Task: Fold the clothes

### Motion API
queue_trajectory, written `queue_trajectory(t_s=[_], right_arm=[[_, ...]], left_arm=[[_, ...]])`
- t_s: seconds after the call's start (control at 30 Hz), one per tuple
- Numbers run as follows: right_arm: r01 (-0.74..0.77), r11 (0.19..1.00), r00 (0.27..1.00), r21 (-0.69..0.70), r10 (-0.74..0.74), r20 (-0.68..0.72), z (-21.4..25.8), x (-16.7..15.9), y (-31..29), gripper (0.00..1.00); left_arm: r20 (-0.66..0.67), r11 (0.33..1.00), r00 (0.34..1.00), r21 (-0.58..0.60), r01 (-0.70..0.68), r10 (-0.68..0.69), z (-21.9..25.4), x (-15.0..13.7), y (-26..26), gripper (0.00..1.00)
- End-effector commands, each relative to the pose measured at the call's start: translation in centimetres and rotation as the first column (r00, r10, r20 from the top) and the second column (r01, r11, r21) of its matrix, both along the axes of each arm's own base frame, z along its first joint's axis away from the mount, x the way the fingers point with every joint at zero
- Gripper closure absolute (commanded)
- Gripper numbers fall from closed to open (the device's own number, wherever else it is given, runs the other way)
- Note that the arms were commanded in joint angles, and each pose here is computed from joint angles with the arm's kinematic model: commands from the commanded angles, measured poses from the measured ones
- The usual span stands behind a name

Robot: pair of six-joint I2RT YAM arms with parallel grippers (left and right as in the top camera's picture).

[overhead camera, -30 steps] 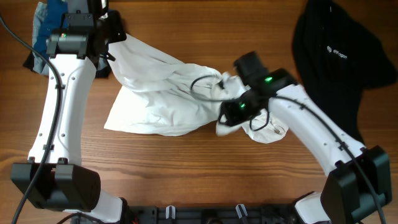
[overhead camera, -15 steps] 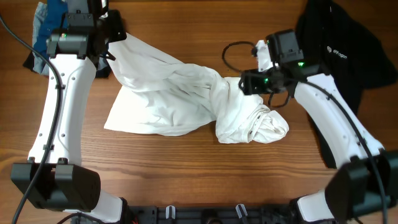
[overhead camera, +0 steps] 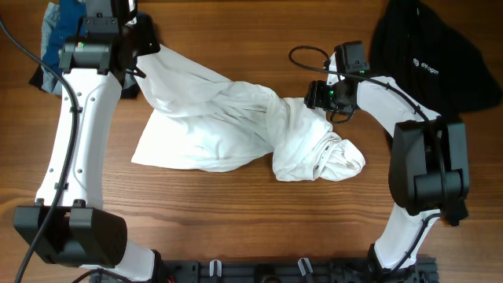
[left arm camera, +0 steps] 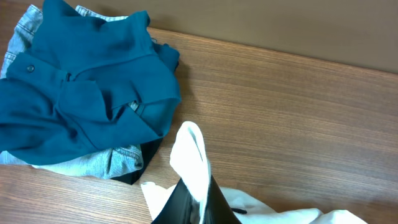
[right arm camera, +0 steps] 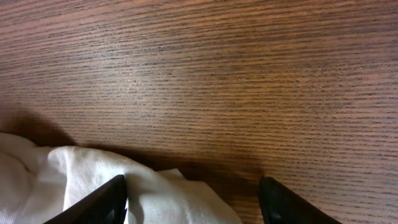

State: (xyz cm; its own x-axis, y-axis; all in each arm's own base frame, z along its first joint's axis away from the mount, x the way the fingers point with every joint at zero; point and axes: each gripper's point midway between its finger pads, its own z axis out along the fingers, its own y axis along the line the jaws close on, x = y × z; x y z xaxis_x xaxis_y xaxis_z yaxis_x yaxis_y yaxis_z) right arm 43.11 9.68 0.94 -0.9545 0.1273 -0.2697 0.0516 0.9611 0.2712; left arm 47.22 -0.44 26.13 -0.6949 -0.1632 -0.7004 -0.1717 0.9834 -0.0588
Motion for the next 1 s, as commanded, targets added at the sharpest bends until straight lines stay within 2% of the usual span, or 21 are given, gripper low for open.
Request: queue_trajectory(t_s=[0.0,0.03,0.07,0.1,0.13,0.17,0.37,0.47,0.6,0.73,0.97], right_arm=[[0.015,1.000,1.000,0.022,-0.015,-0.014,-0.5,0.1,0.3,0.39],[0.013,0.999,1.000,0.029,-0.013,-0.011,-0.4,0.2,0.4,0.46],[0.027,0.999,1.000,0.034,-0.027,-0.007,-0.4,0.4,0.4,0.62],[0.036,0.999,0.999,0.039,-0.037,0.009,-0.2,0.8,0.4,0.83],[0.036,0.998,0.999,0.042,-0.038,0.037,0.2,1.4,0.5,0.94],[0.042,0.998,0.997,0.040,-0.045,0.059,0.5,1.8,0.4,0.96],[0.099,0.995,0.976,0.009,-0.099,0.194,3.8,4.4,-1.7,0.96],[0.106,0.994,0.937,0.012,-0.104,0.334,8.8,5.9,-3.5,0.96],[0.139,0.990,0.858,0.012,-0.126,0.498,16.7,6.4,-6.8,0.96],[0.184,0.983,0.745,0.012,-0.148,0.650,25.5,4.6,-10.6,0.96],[0.178,0.983,0.613,0.034,-0.138,0.778,33.9,0.4,-11.7,0.96]], left_arm=[[0.002,1.000,1.000,0.008,-0.005,0.005,0.0,0.1,0.3,0.96],[0.002,1.000,1.000,0.008,-0.005,0.005,0.0,0.1,0.3,0.96],[0.002,1.000,1.000,0.008,-0.005,0.005,0.0,0.1,0.3,0.96],[0.002,1.000,1.000,0.009,-0.005,0.005,0.0,0.1,0.3,0.96],[0.002,1.000,1.000,0.009,-0.005,0.005,0.0,0.1,0.3,0.96],[0.002,1.000,1.000,0.009,-0.005,0.005,0.0,0.1,0.3,0.96],[0.001,1.000,1.000,0.008,-0.006,0.006,0.0,0.1,0.3,0.96],[0.007,1.000,1.000,0.008,-0.005,0.005,0.1,0.2,0.3,0.96],[0.060,1.000,0.998,0.008,-0.020,0.019,1.3,0.8,0.9,0.96],[0.136,0.999,0.990,0.004,-0.035,0.034,3.8,0.7,1.7,0.96],[0.293,0.999,0.956,0.041,-0.013,0.000,10.1,-1.3,1.8,0.96]])
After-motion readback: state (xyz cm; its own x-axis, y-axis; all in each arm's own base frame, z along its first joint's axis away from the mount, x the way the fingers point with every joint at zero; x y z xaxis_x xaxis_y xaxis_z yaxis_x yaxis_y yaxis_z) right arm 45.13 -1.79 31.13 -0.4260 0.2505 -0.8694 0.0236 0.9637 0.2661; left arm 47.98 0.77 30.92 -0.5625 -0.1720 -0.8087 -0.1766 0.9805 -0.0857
